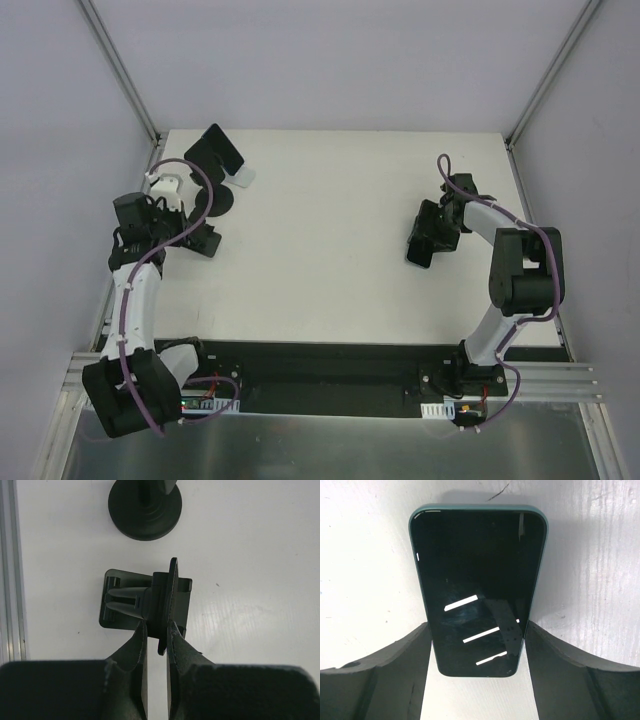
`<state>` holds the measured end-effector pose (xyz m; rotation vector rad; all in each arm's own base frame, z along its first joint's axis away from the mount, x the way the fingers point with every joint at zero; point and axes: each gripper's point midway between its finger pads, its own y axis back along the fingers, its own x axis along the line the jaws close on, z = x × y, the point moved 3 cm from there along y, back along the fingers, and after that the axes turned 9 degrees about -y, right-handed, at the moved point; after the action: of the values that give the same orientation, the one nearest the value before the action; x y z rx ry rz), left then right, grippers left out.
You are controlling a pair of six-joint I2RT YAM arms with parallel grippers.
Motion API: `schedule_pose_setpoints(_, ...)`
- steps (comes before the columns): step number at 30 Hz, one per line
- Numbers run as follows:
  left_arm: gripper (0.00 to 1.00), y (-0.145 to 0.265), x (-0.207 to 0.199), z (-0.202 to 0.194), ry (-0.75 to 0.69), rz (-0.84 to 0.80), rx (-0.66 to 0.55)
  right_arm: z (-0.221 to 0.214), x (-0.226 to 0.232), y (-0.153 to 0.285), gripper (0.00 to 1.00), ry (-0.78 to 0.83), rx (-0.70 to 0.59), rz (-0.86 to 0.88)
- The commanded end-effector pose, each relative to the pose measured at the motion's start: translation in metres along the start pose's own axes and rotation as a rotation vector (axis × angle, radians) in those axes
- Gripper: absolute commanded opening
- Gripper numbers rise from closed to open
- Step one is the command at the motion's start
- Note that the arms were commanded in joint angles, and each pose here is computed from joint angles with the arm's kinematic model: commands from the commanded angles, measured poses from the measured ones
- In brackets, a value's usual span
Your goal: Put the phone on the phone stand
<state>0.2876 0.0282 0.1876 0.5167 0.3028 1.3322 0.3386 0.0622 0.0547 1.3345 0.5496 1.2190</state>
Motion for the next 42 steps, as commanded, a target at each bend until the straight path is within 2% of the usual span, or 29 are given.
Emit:
schedule_pose_setpoints(1,0.00,-0.008,0.012,0.001,-0.087,-0.062,-0.054,-0.007,0.016,-0.006,0.17,-0.006,0.051,0.065)
schedule_pose_setpoints(7,0.00,-0.019,0.030,-0.009,0.030,-0.173,-0.055,-0.009,0.020,-0.001,0.16,0.004,0.043,0.080)
schedule_pose_setpoints(15,0.00,-0.031,0.047,-0.018,0.000,-0.185,-0.022,-0.013,0.026,-0.005,0.15,0.031,0.071,0.085)
schedule_pose_setpoints(20,0.00,-0.037,0.062,-0.020,0.011,-0.137,0.032,-0.013,0.024,-0.003,0.15,0.041,0.051,0.065)
schedule_pose_setpoints(21,0.06,-0.037,0.065,-0.020,0.039,-0.116,0.047,-0.013,0.026,-0.003,0.15,0.042,0.056,0.073)
schedule_pose_setpoints(22,0.35,-0.035,0.075,-0.023,0.046,-0.045,0.080,-0.013,0.026,-0.003,0.15,0.046,0.060,0.071)
schedule_pose_setpoints(23,0.47,-0.034,0.077,-0.024,0.048,-0.021,0.089,-0.013,0.027,-0.002,0.14,0.052,0.061,0.071)
schedule_pose_setpoints(26,0.61,-0.026,0.088,-0.021,0.060,0.101,0.066,-0.013,0.024,-0.003,0.08,0.054,0.055,0.052)
schedule_pose_setpoints(28,0.64,-0.016,0.088,-0.009,0.108,0.165,-0.004,-0.015,0.023,-0.005,0.06,0.055,0.063,0.047)
schedule_pose_setpoints(29,0.69,-0.010,0.093,-0.007,0.134,0.235,-0.022,-0.015,0.024,-0.006,0.06,0.055,0.063,0.047)
schedule_pose_setpoints(30,0.69,0.003,0.090,0.011,0.193,0.279,-0.105,-0.014,0.023,-0.006,0.06,0.055,0.061,0.043)
schedule_pose_setpoints(32,0.74,0.019,0.085,0.010,0.293,0.369,-0.143,-0.015,0.021,-0.008,0.05,0.060,0.057,0.023)
schedule_pose_setpoints(33,0.76,0.037,0.074,0.030,0.355,0.374,-0.242,-0.016,0.021,-0.008,0.03,0.061,0.058,0.018)
schedule_pose_setpoints(35,0.78,0.048,0.053,0.035,0.392,0.353,-0.282,-0.017,0.020,-0.009,0.02,0.073,0.049,-0.004)
schedule_pose_setpoints(36,0.79,0.061,0.041,0.046,0.397,0.343,-0.338,-0.017,0.021,-0.009,0.01,0.079,0.046,-0.008)
schedule_pose_setpoints(40,0.77,0.057,-0.021,0.073,0.381,0.121,-0.371,-0.023,0.025,-0.005,0.01,0.109,0.018,-0.030)
schedule_pose_setpoints(42,0.76,0.042,-0.047,0.080,0.367,0.023,-0.327,-0.029,0.032,-0.004,0.01,0.143,0.012,-0.038)
